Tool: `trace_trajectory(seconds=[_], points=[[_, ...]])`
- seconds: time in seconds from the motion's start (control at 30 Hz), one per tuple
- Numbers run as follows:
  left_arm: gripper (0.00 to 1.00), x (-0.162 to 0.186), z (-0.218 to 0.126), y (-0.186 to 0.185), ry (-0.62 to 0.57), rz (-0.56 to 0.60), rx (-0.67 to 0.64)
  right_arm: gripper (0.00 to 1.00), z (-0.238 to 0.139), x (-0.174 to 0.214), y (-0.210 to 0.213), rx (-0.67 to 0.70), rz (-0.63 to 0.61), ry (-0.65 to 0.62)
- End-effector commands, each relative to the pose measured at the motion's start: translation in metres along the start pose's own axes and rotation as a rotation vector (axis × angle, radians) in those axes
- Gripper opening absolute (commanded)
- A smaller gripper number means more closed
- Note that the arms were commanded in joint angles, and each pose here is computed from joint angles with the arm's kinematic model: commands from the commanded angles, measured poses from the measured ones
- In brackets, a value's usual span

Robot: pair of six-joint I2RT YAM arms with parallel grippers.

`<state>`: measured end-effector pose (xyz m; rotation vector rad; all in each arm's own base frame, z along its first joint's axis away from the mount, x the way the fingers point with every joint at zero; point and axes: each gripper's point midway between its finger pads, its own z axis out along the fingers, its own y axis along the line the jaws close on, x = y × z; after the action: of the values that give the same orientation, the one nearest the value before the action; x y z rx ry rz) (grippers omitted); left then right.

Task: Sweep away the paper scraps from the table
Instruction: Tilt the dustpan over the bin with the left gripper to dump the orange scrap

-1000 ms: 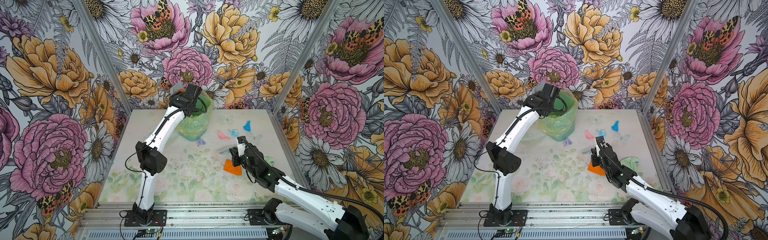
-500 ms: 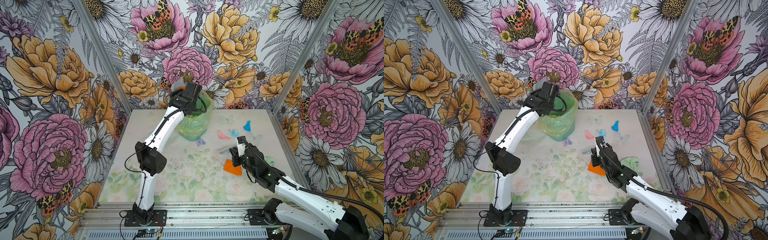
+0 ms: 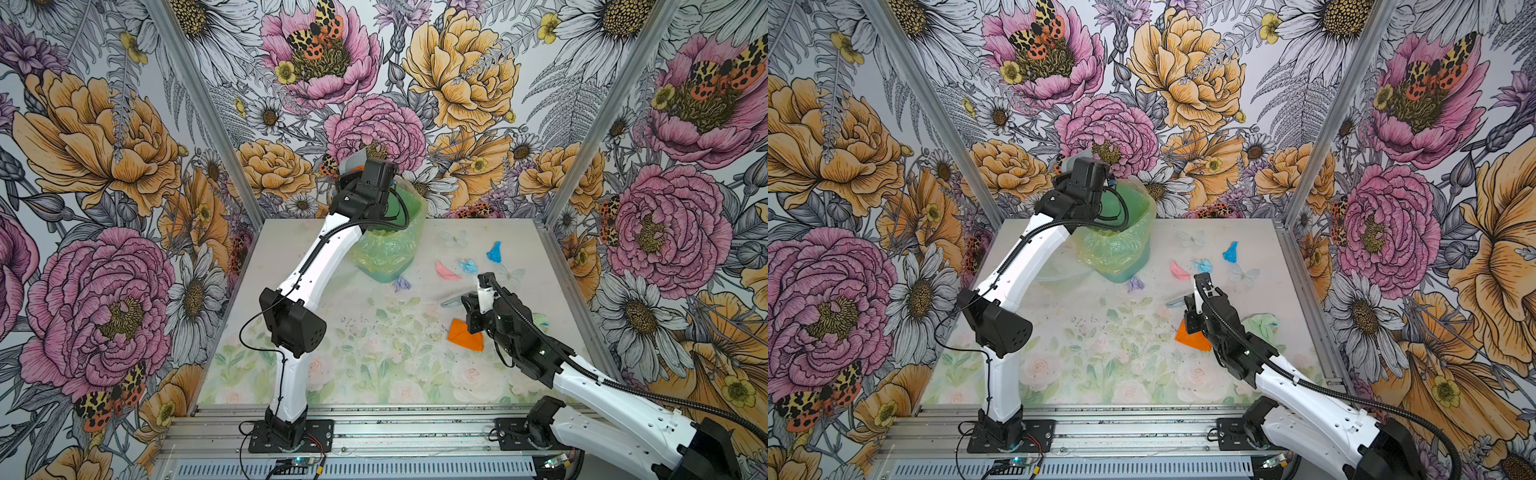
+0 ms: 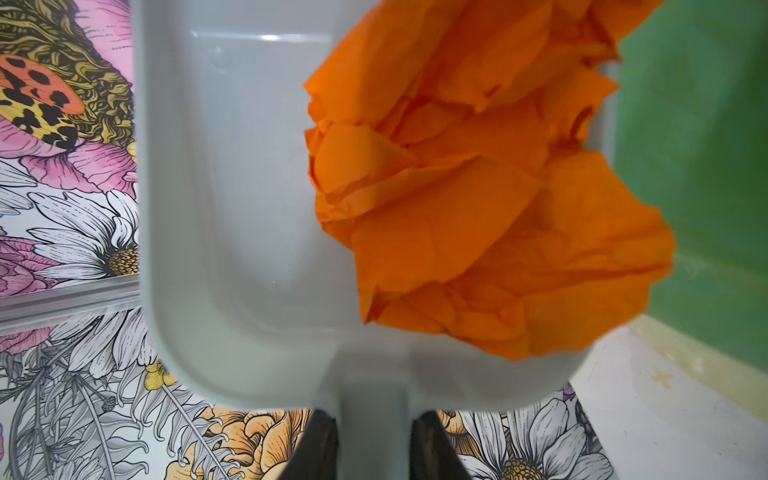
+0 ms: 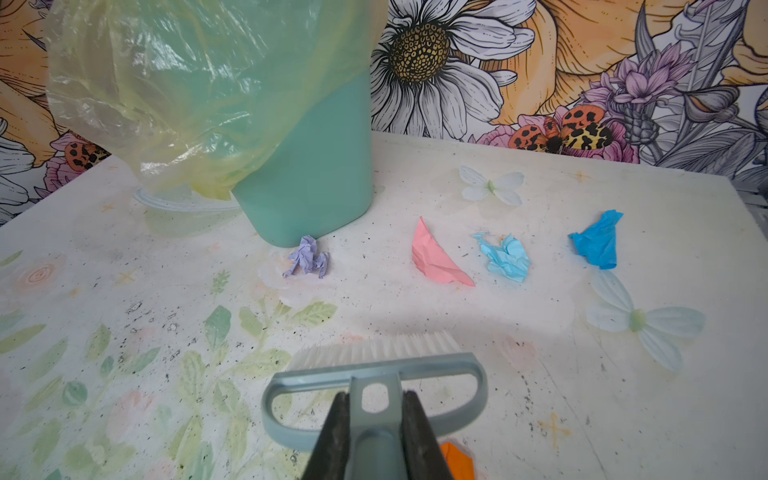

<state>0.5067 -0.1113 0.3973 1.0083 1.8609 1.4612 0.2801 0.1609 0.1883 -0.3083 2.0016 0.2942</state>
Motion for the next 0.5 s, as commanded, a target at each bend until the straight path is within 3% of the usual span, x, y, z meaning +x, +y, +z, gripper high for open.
trace_trajectory(seconds=[0.0,0.47], points=[[0.2,0.006,0.001,0.017,-0.009,0.0,-0.032,0.0,-0.004,-0.006,-0.004,0.014,0.004,-0.035],[0.18,-0.012,0.002,0.014,-0.087,0.089,-0.031,0.0,-0.007,-0.005,-0.007,0.02,0.012,-0.045]])
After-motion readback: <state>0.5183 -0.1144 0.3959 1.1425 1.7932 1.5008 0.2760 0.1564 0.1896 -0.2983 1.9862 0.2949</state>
